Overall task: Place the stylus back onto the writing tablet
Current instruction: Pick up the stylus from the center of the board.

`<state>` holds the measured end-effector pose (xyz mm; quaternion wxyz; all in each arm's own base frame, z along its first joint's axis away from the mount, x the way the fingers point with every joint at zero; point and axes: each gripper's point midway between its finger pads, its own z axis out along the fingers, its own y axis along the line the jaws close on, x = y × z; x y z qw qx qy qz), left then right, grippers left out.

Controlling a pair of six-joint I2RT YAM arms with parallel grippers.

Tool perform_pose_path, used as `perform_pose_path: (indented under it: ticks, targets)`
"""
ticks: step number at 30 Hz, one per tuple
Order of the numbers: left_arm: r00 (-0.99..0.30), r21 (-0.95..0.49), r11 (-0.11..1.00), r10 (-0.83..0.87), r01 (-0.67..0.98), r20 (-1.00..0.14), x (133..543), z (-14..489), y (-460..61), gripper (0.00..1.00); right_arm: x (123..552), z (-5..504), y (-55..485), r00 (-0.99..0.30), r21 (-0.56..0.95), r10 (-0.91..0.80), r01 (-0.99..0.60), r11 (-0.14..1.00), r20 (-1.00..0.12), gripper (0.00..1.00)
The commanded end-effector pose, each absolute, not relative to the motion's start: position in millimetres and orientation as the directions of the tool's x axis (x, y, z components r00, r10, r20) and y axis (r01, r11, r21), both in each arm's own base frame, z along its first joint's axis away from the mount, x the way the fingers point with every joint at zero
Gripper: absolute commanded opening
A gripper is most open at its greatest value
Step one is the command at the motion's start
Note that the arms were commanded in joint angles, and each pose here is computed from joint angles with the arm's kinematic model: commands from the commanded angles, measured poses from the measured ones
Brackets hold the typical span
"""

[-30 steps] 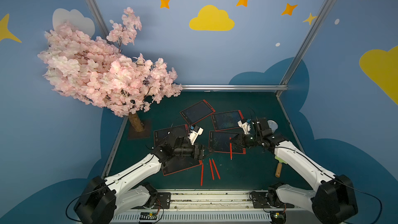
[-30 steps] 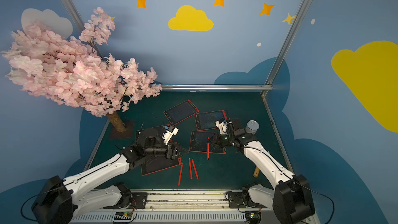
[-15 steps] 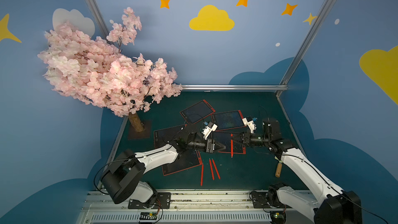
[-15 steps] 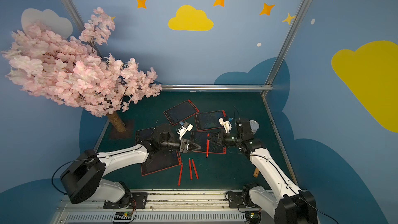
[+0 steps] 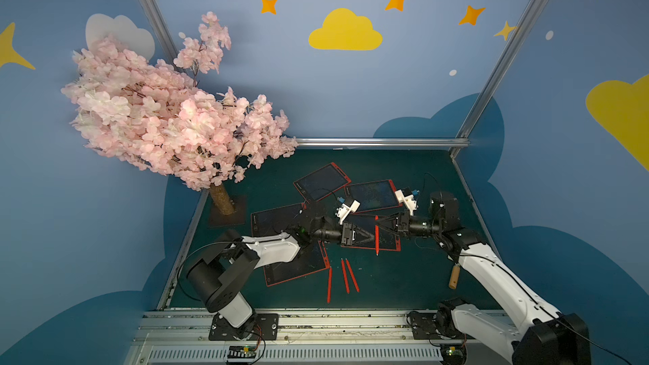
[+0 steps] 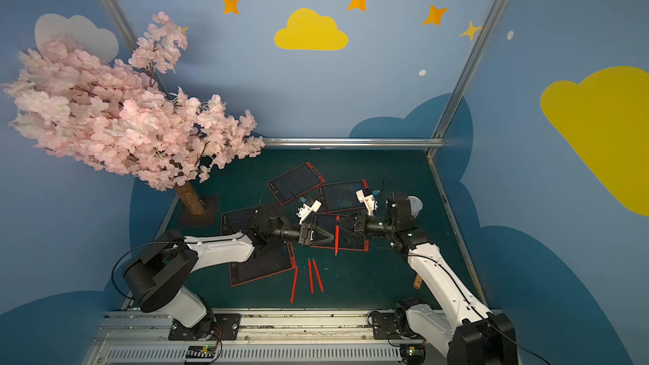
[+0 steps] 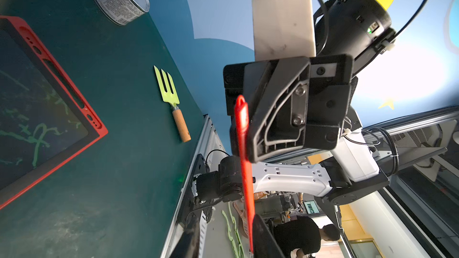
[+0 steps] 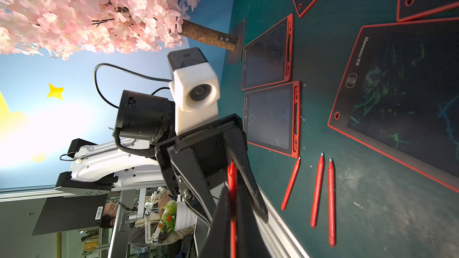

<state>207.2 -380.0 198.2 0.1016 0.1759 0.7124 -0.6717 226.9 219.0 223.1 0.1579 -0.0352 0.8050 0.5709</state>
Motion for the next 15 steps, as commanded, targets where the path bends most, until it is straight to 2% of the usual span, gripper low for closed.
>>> perform_pose_path:
  ticks: [1,15]
  targets:
    - [-0.908,-0.915,-0.050,0.114,0.401,-0.404,205,219,-387,0.33,227,230,219,-0.940,0.909,0.127,-0.264,0.322,-0.318,0.05]
    - [-0.915,-0.921,-0.113,0.122,0.373,-0.386,197,217,-398,0.18,227,213,214,-0.945,0.907,0.149,-0.225,0.356,-0.292,0.05]
